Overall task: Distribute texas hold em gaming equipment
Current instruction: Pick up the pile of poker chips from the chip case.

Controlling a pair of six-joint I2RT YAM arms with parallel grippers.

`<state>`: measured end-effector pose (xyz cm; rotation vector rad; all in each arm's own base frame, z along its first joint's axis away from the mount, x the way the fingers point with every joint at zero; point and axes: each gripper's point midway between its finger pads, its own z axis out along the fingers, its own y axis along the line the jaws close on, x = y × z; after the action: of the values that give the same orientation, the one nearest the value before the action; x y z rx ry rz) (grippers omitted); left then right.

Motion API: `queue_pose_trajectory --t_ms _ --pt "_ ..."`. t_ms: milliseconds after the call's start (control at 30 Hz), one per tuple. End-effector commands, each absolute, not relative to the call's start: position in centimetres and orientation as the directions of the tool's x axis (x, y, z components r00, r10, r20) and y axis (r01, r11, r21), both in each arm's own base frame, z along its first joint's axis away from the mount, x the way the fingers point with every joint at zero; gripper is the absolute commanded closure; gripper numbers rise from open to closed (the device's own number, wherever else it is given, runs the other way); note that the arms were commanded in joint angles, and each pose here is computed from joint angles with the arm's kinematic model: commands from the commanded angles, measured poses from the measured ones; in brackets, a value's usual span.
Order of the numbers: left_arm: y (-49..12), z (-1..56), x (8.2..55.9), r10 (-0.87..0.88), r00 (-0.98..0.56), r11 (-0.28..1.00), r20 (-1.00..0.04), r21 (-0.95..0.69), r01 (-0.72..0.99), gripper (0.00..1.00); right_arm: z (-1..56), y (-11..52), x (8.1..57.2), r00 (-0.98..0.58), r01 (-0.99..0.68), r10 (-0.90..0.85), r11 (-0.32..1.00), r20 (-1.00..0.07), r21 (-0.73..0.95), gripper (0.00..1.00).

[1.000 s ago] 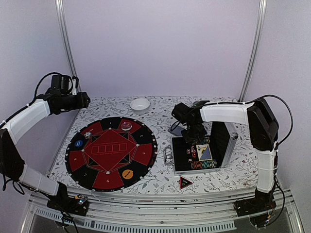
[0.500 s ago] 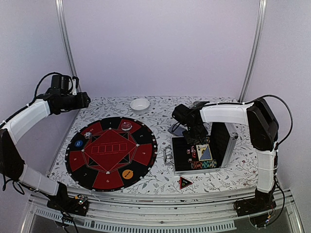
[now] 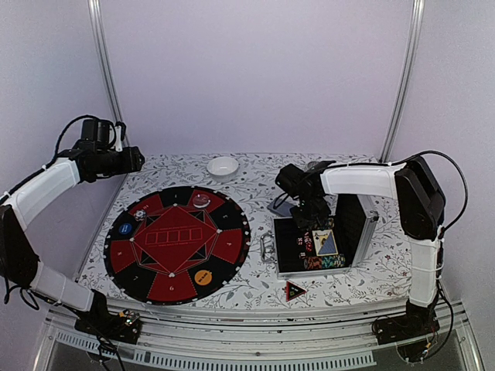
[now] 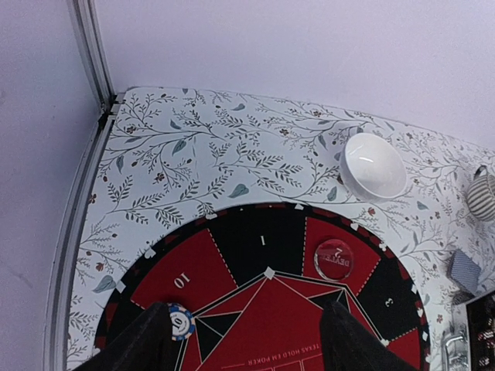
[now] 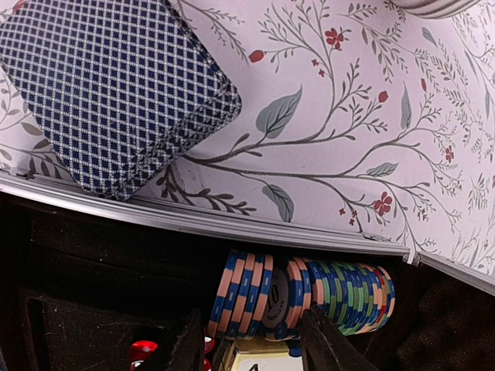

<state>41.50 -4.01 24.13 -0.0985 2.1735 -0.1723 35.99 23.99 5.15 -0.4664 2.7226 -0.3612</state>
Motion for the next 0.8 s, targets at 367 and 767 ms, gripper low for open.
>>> queue_pose_trajectory --t_ms 367,767 --pt "-4.6 23.4 41.2 -0.112 -0.593 0.988 -0.797 -0.153 0.02 0.32 5.0 21.6 36.2 -0.901 -0.211 -0.331 0.898 -0.279 -0.385 0.48" --pt "-4.7 23.2 41.2 -0.108 -0.597 0.988 -0.795 -0.153 0.024 0.32 4.9 23.1 36.1 -0.891 -0.25 -0.365 0.892 -0.272 -0.377 0.52"
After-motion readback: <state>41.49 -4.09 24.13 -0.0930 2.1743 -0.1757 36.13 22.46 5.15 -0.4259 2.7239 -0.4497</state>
